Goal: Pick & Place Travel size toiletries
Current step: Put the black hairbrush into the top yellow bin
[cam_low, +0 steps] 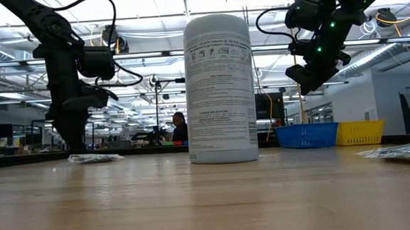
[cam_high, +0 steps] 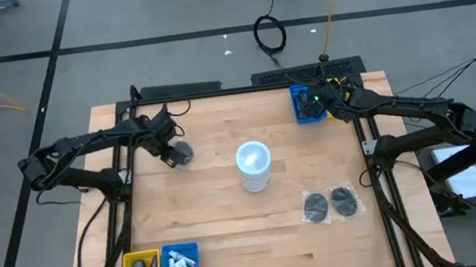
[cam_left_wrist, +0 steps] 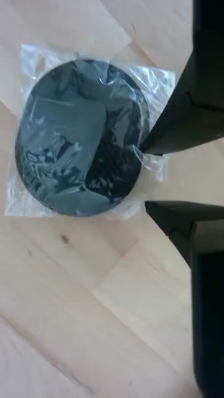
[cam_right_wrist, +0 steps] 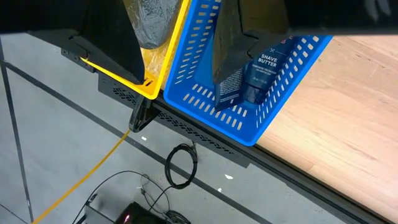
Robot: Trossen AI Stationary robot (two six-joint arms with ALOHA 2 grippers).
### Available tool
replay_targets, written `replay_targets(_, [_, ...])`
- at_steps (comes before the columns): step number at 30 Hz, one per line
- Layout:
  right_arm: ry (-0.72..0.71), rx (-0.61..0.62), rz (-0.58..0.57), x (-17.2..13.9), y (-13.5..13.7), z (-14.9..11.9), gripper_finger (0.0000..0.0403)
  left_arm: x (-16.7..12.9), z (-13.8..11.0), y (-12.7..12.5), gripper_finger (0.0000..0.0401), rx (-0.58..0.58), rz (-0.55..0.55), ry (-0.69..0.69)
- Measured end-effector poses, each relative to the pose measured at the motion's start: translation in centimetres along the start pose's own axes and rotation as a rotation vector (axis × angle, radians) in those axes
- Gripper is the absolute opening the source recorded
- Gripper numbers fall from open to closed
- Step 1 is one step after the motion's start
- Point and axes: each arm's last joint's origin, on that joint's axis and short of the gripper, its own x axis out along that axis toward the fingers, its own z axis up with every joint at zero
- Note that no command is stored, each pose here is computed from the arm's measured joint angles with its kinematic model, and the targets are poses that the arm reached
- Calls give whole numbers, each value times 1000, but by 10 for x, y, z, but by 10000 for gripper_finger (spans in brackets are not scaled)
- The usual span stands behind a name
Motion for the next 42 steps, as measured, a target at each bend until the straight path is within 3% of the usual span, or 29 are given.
replay_targets(7, [0, 0, 0, 0, 0, 0, 180, 0, 0, 2, 243, -60, 77, -8])
replay_targets(12, [0, 0, 0, 0, 0, 0, 180, 1, 2, 0, 298, -79, -6, -24])
replay_targets(15, [0, -1, 0, 0, 0, 0, 180, 5, 5, -2, 306, -65, -59, -19])
replay_targets(21, [0, -1, 1, 0, 0, 0, 180, 19, 10, 1, 296, -56, -40, 8])
replay_targets(24, [0, -1, 1, 0, 0, 0, 180, 31, 15, 5, 288, -77, -88, 33])
replay_targets(32, [1, -1, 1, 0, 0, 0, 180, 48, 23, 8, 239, -39, -156, 53])
replay_targets(35, [1, -1, 1, 0, 0, 0, 180, 45, 21, 7, 183, -35, -191, 47])
replay_targets(40, [2, 0, 3, 0, 0, 0, 180, 39, 19, 6, 41, -16, -209, 29])
replay_targets(42, [1, 0, 3, 0, 0, 0, 180, 36, 18, 6, 14, -10, -209, 20])
